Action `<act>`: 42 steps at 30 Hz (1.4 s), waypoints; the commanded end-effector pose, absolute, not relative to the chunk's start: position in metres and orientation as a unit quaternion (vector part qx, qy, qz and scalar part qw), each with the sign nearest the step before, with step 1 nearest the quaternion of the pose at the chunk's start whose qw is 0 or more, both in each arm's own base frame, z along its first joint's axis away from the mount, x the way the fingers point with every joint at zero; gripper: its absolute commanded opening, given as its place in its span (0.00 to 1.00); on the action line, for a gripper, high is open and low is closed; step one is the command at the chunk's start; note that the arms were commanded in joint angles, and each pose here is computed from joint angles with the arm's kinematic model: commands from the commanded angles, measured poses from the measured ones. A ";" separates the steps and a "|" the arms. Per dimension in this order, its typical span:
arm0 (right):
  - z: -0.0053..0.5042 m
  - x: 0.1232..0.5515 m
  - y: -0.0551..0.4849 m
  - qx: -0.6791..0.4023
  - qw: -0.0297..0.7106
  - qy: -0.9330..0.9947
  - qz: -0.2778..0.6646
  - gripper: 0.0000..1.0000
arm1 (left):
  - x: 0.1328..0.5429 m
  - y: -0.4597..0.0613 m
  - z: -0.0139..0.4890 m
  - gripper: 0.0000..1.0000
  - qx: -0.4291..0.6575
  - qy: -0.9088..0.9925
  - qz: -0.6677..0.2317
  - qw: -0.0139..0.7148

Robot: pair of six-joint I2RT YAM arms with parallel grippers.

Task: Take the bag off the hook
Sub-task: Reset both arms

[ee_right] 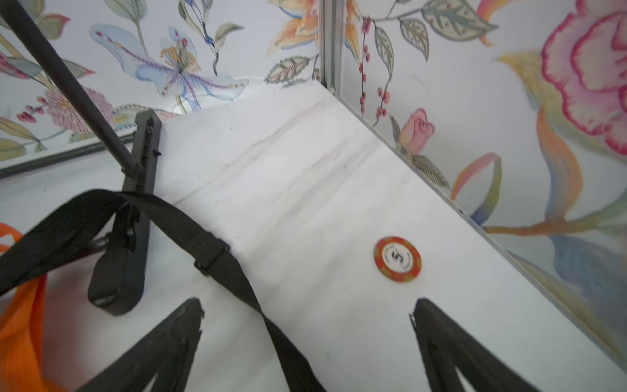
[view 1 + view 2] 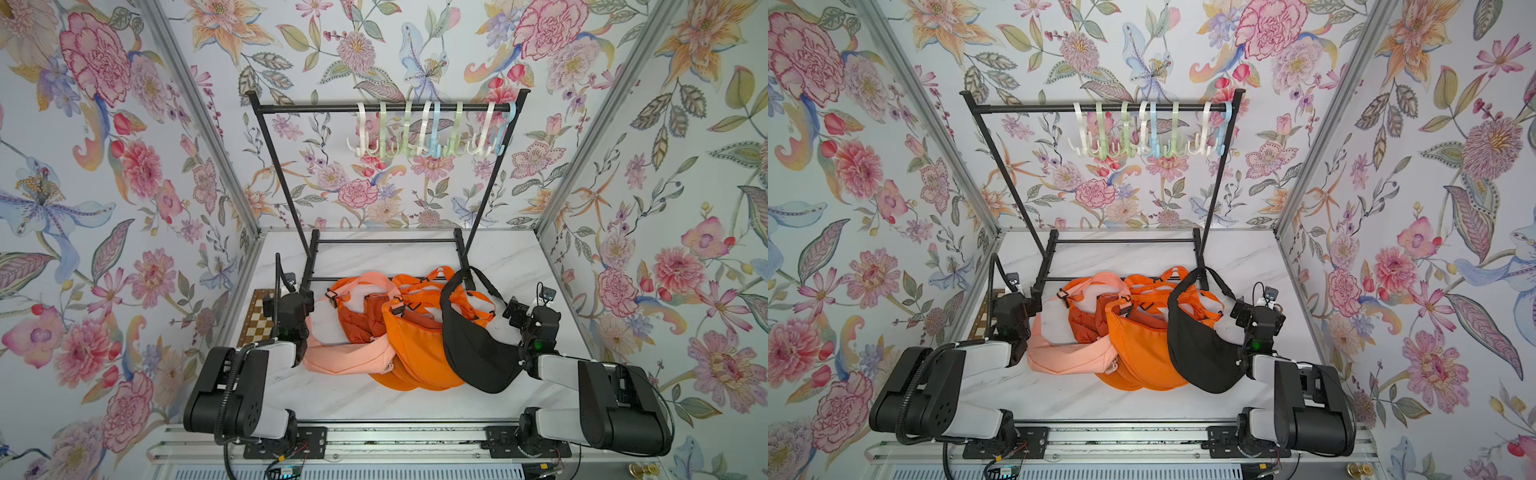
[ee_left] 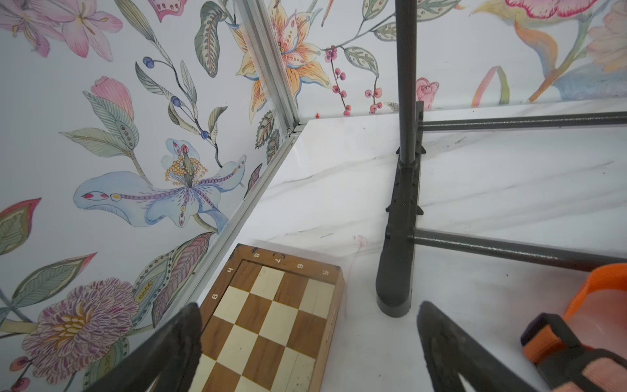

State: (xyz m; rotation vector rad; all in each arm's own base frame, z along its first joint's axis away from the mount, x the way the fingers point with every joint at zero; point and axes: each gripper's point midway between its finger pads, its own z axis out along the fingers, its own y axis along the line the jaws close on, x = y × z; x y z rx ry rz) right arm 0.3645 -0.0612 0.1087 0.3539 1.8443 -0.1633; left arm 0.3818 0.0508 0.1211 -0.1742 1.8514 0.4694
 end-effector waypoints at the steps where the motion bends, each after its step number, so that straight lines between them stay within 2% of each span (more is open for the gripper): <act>1: 0.118 0.378 -0.046 0.115 0.600 0.788 -0.083 0.99 | 0.395 0.047 0.142 0.99 -0.066 0.756 0.178 0.626; 5: 0.120 0.381 -0.014 0.041 0.625 0.773 -0.098 0.99 | 0.390 0.040 0.143 0.99 -0.052 0.750 0.169 0.637; 10: 0.125 0.350 0.000 0.010 0.678 0.731 -0.078 0.99 | 0.342 0.045 0.151 0.99 -0.080 0.688 0.176 0.699; 12: 0.128 0.343 0.010 -0.015 0.691 0.718 -0.080 0.99 | 0.335 0.038 0.149 0.99 -0.067 0.686 0.184 0.701; 14: 0.128 0.341 0.024 -0.053 0.692 0.717 -0.069 0.99 | 0.335 0.027 0.151 1.00 -0.043 0.683 0.188 0.704; 17: 0.126 0.343 0.025 -0.054 0.691 0.717 -0.072 0.99 | 0.341 0.020 0.149 0.99 -0.023 0.689 0.185 0.700; 22: 0.117 0.366 0.012 -0.025 0.657 0.751 -0.065 0.99 | 0.375 0.023 0.137 0.99 -0.008 0.728 0.133 0.673; 24: 0.106 0.386 0.004 -0.007 0.619 0.784 -0.036 0.99 | 0.375 0.023 0.137 0.99 -0.008 0.728 0.132 0.673; 26: 0.105 0.387 -0.002 -0.002 0.614 0.789 -0.003 0.99 | 0.375 0.023 0.138 0.99 -0.007 0.727 0.133 0.674; 42: 0.105 0.387 0.000 -0.005 0.616 0.787 -0.026 0.99 | 0.373 0.023 0.139 0.99 -0.006 0.724 0.133 0.677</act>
